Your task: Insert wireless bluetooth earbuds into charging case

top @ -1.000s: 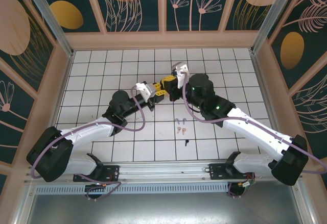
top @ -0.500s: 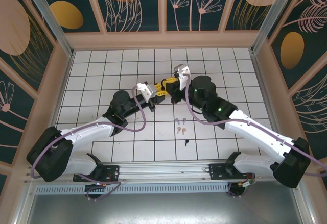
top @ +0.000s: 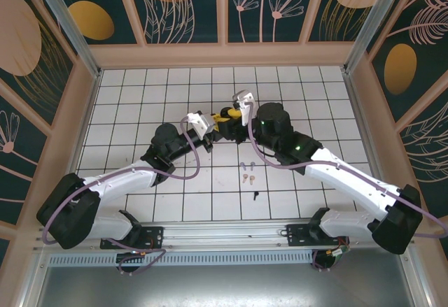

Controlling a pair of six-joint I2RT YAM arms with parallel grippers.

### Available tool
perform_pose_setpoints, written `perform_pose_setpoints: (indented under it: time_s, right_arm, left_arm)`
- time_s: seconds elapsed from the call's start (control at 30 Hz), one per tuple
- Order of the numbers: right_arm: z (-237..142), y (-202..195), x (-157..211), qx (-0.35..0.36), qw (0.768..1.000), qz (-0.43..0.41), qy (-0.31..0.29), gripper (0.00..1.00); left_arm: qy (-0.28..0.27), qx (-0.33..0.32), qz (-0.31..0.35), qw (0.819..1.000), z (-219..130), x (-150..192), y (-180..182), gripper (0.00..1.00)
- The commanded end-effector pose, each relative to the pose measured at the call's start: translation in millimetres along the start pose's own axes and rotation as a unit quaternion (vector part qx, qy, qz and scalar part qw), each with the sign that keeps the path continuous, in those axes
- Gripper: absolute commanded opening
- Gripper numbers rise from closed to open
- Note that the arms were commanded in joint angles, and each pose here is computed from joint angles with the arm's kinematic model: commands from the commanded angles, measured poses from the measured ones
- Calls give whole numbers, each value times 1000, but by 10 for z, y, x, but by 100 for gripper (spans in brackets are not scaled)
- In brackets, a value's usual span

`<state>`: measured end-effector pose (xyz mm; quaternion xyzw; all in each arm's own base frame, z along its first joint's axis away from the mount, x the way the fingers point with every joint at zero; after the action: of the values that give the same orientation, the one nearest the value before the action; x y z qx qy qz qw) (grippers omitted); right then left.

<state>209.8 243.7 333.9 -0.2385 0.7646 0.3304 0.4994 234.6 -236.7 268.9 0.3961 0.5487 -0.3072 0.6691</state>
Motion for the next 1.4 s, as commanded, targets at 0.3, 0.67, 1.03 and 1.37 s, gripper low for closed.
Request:
perform_pose_setpoints:
  time_s: [0.3,0.67,1.03,1.37]
  right_arm:
    - [-658,-39,-514,81,981,150,-93,71]
    - [-882,-339,276,214,929,300,28,69]
    - [-657,-380,1582,317,841,397,186,62]
    - [-482,-231,2183,390,788,401,256,57]
  left_arm:
    - [-74,-52,-2,996,-84,-135,56,0]
    - [-93,-77,10,993,-143,-126,68,0]
    - [-83,-101,28,991,-241,-122,72,0]
    - [-90,-106,26,990,-316,-83,47,0]
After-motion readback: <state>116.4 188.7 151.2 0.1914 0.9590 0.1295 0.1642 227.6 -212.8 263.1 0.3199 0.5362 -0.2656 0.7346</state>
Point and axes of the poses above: each hand's point on the last joint's axis, 136 mm out from that joint toward the fingers, its own z axis out along the fingers, its own y axis along the line the jaws close on, x = y × z, the point moved 9 cm from there along -z, back along the fingers, and after that the axes turned 5 degrees about z, right-handed, at the moved point
